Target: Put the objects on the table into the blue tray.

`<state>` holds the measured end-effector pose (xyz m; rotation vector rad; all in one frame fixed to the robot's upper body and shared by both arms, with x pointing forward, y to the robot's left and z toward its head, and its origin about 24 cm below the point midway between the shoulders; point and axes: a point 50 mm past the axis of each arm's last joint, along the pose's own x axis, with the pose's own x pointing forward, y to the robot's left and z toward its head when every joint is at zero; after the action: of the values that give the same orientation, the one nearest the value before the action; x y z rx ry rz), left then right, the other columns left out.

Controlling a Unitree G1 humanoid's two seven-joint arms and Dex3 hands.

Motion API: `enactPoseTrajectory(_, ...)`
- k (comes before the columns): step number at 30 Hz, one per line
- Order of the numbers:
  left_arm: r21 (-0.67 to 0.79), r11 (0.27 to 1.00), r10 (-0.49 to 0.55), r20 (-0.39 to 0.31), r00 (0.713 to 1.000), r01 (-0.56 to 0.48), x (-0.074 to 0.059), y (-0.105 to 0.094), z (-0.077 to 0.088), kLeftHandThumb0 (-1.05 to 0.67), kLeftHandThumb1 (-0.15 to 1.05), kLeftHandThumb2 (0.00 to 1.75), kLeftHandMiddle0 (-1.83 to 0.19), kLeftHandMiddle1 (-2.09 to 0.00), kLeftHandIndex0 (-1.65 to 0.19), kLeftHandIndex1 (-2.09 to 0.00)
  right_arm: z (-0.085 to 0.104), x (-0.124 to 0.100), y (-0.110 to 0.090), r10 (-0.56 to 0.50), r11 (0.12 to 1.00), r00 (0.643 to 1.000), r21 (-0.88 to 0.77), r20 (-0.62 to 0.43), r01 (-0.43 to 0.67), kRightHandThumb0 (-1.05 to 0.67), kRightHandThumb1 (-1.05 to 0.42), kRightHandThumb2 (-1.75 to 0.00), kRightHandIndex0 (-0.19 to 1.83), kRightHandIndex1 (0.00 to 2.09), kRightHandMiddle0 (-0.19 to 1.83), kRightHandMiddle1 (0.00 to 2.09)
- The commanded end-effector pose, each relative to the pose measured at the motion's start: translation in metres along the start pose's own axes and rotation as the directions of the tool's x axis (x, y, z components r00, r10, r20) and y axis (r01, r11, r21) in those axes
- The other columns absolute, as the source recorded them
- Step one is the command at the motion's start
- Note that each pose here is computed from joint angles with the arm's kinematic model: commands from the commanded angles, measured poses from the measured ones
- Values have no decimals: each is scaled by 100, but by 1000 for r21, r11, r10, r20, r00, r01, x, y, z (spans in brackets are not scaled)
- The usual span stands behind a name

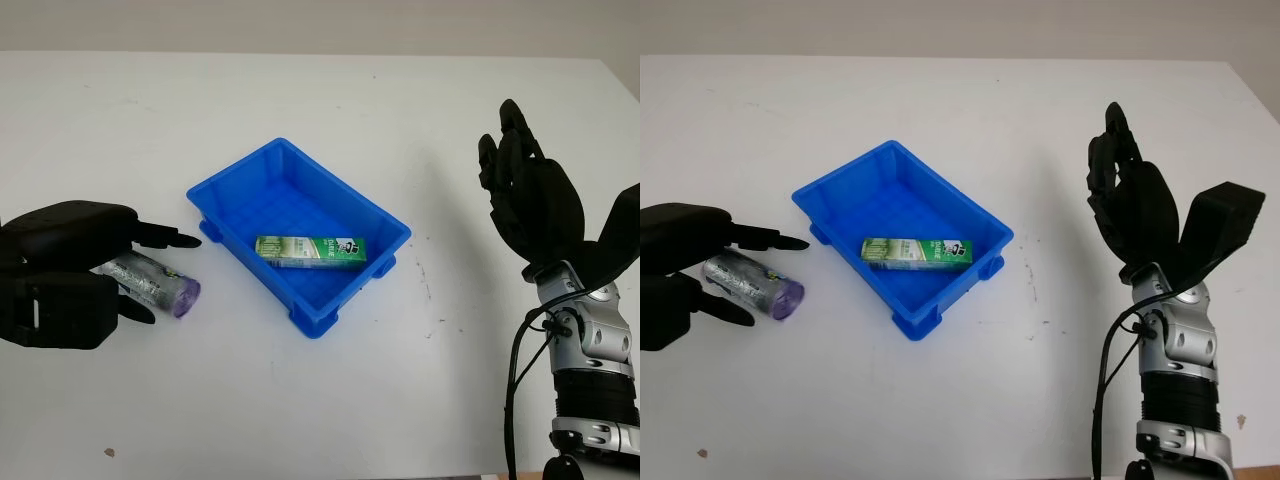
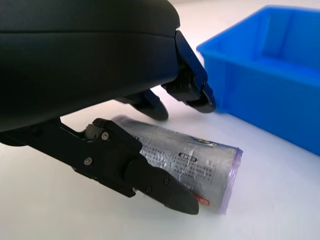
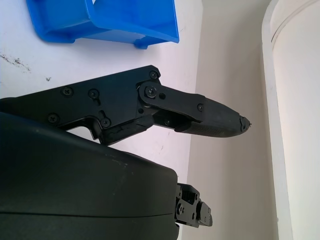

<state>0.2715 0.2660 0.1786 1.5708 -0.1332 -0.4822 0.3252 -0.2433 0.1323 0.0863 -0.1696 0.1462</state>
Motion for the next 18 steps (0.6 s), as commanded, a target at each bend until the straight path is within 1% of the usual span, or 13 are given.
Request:
enactPoseTrajectory(1,47,999,-26,32,999,24,5,-16,2,-29,97,7,-82,-203,-75,-22,9,-2,-6,-7,1000,1000,-27,24,8,-75,-105,-63,-19,0,-19,0)
enactPoseTrajectory(2,112,994,-18,39,999,13,5,-18,2,-29,98,6,-82,-206,-73,-45,9,-2,-6,-8,999,1000,-33,25,8,-75,-105,-63,-19,0,-19,0)
enactPoseTrajectory(3,196,980,-22,43,999,13,6,-20,2,-32,99,6,-77,-208,-61,-86,10,-2,-7,-8,999,1000,-36,26,9,-75,-105,-62,-19,0,-19,0)
enactPoseTrajectory(4,294,955,-35,40,999,22,7,-21,2,-38,102,8,-68,-209,-40,-142,10,-1,-7,-10,999,1000,-36,28,11,-76,-105,-62,-19,0,-19,0)
enactPoseTrajectory(5,370,928,-47,31,998,32,7,-22,2,-43,103,11,-62,-209,-32,-166,11,-1,-7,-7,999,1000,-32,28,8,-76,-105,-61,-19,0,-19,0)
enactPoseTrajectory(6,436,900,-49,26,998,33,8,-23,3,-46,104,13,-60,-209,-27,-181,11,0,-7,-4,1000,1000,-29,28,5,-77,-105,-61,-19,0,-19,0)
enactPoseTrajectory(7,494,868,-62,12,998,48,9,-23,3,-50,104,16,-68,-209,-27,-196,11,0,-7,-4,1000,1000,-29,28,5,-77,-105,-61,-19,0,-19,0)
enactPoseTrajectory(8,537,842,-72,-1,997,61,10,-24,3,-53,105,21,-73,-209,-27,-203,11,0,-7,-2,1000,1000,-30,29,3,-77,-105,-61,-19,0,-19,0)
enactPoseTrajectory(10,582,809,-83,-20,996,79,11,-24,5,-56,105,30,-84,-209,-27,-208,11,1,-7,-3,1000,1000,-29,30,4,-77,-105,-61,-19,0,-19,0)
enactPoseTrajectory(13,588,804,-85,-36,996,90,11,-21,10,-57,105,35,-89,-209,-30,-209,12,2,-6,-5,1000,1000,-27,29,5,-76,-105,-60,-19,0,-19,0)
enactPoseTrajectory(15,563,819,-97,-52,994,109,10,-13,18,-55,105,34,-80,-209,-28,-209,12,3,-5,-1,1000,1000,-25,31,2,-76,-105,-61,-19,0,-19,0)
enactPoseTrajectory(16,529,843,-91,-41,995,99,9,-9,23,-53,105,33,-73,-209,-25,-209,12,4,-5,1,1000,999,-26,33,0,-76,-105,-61,-19,0,-19,0)
enactPoseTrajectory(18,421,904,-77,-8,997,74,5,2,32,-50,105,25,-71,-209,-34,-209,12,5,-5,2,1000,999,-26,35,-2,-75,-105,-63,-19,0,-19,0)
